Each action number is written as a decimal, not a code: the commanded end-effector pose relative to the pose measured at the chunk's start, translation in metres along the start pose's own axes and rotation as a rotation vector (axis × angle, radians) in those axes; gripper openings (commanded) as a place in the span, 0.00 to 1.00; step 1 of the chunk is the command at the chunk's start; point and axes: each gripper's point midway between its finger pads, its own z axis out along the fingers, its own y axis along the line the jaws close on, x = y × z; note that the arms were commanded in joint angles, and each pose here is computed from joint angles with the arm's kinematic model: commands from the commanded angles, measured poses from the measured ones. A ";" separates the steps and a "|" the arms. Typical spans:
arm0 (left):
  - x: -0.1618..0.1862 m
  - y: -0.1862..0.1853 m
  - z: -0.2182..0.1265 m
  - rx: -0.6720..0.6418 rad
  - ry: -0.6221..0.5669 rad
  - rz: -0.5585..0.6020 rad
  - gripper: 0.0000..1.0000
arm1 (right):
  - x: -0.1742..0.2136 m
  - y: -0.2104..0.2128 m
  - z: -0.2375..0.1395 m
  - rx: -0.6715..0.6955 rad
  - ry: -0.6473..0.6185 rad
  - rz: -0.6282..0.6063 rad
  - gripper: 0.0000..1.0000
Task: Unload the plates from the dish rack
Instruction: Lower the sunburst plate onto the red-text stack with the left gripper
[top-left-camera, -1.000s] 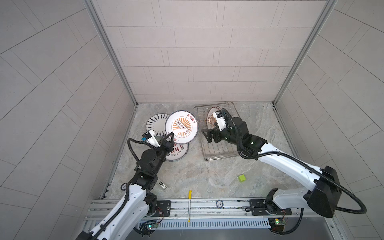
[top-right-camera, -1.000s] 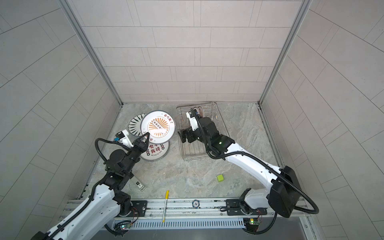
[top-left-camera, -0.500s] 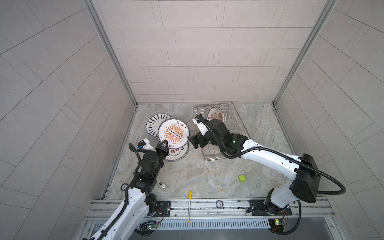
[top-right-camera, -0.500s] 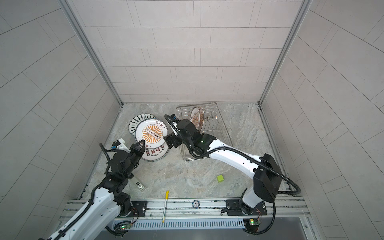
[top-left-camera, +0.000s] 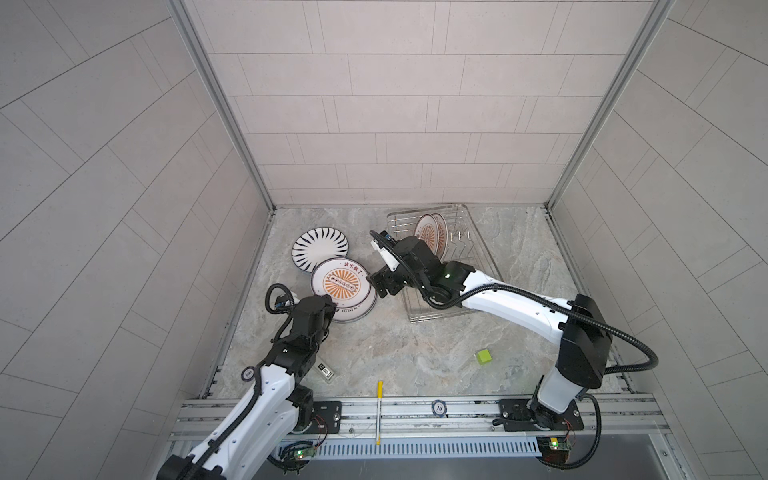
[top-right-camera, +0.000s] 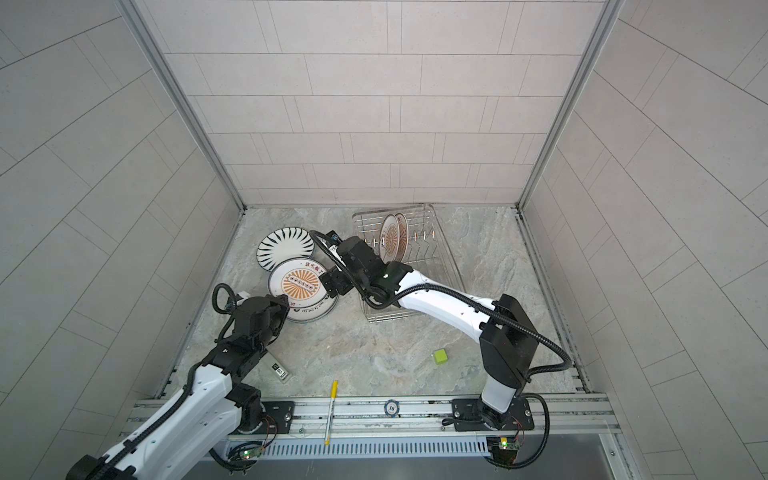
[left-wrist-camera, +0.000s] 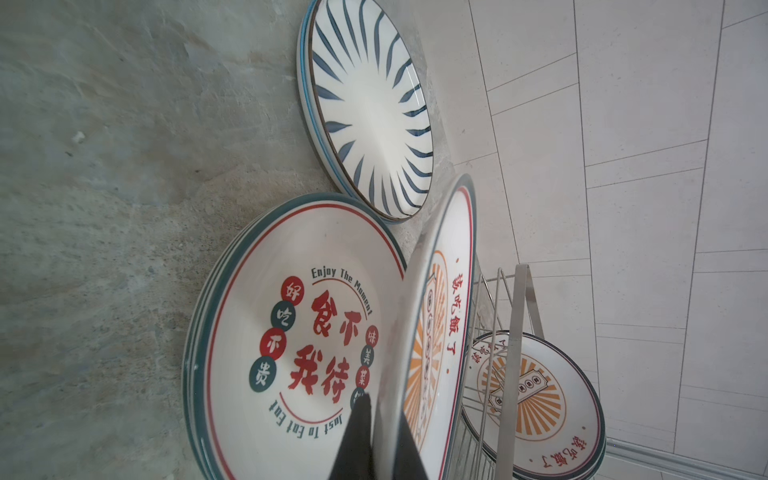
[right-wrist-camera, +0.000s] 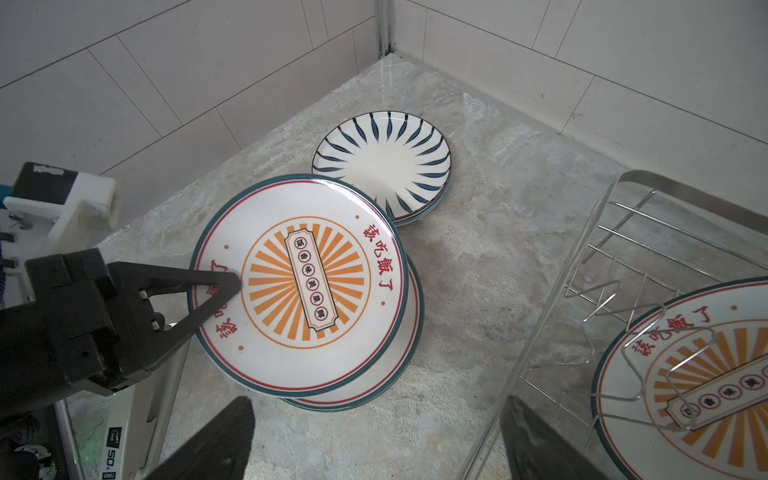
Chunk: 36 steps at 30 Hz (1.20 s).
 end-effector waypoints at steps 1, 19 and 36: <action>-0.009 -0.014 0.000 0.026 -0.034 -0.069 0.00 | 0.003 0.002 0.003 0.001 0.025 -0.024 0.94; 0.003 0.009 0.016 -0.058 -0.005 -0.102 0.00 | 0.017 0.002 0.018 0.010 0.087 -0.035 0.92; 0.016 0.037 0.028 -0.133 0.036 -0.109 0.24 | 0.024 0.001 0.018 0.010 0.105 -0.041 0.92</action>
